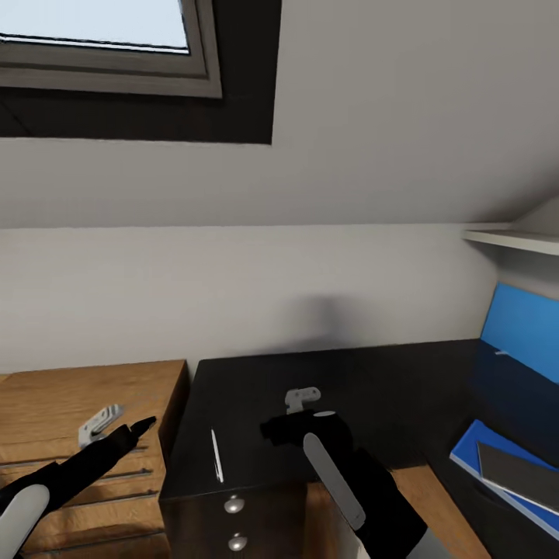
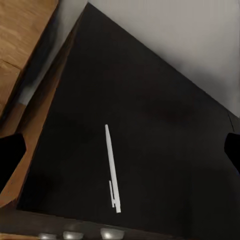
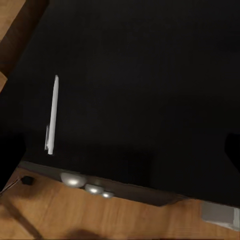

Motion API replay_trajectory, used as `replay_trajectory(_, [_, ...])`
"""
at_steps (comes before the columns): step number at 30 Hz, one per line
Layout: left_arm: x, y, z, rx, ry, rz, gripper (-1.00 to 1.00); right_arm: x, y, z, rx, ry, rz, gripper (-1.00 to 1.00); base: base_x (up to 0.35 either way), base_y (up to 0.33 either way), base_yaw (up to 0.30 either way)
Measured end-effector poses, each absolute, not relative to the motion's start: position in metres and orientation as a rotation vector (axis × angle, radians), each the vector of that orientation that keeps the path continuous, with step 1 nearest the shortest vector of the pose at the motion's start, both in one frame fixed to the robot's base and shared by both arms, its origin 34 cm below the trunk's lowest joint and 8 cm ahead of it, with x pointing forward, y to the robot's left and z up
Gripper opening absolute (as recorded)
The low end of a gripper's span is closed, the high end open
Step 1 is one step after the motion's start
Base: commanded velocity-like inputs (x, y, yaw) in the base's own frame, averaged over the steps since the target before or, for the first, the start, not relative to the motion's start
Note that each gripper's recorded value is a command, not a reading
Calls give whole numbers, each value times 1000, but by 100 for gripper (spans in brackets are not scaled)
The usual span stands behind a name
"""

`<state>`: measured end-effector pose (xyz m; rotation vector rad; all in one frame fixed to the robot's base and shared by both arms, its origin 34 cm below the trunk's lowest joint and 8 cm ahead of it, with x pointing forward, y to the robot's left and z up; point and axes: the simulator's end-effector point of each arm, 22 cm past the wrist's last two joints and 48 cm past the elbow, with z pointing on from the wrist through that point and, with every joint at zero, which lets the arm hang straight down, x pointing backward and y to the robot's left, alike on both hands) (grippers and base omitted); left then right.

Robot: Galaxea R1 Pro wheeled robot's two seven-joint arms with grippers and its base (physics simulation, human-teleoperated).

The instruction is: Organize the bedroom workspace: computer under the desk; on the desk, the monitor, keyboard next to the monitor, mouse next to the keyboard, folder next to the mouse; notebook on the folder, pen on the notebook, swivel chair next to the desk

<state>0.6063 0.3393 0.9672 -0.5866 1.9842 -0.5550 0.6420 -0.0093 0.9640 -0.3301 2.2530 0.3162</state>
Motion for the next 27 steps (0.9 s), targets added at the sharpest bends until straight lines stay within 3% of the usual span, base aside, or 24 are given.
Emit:
replay_trajectory(18, [597,334,939,-619,2078,-456,100,650,-7,942,-278,2304,251,100,0,0,280])
replay_trajectory(27, [587,290,913,-592,2169,-449,100,651,-9,937,-263,2311,239,100,0,0,280])
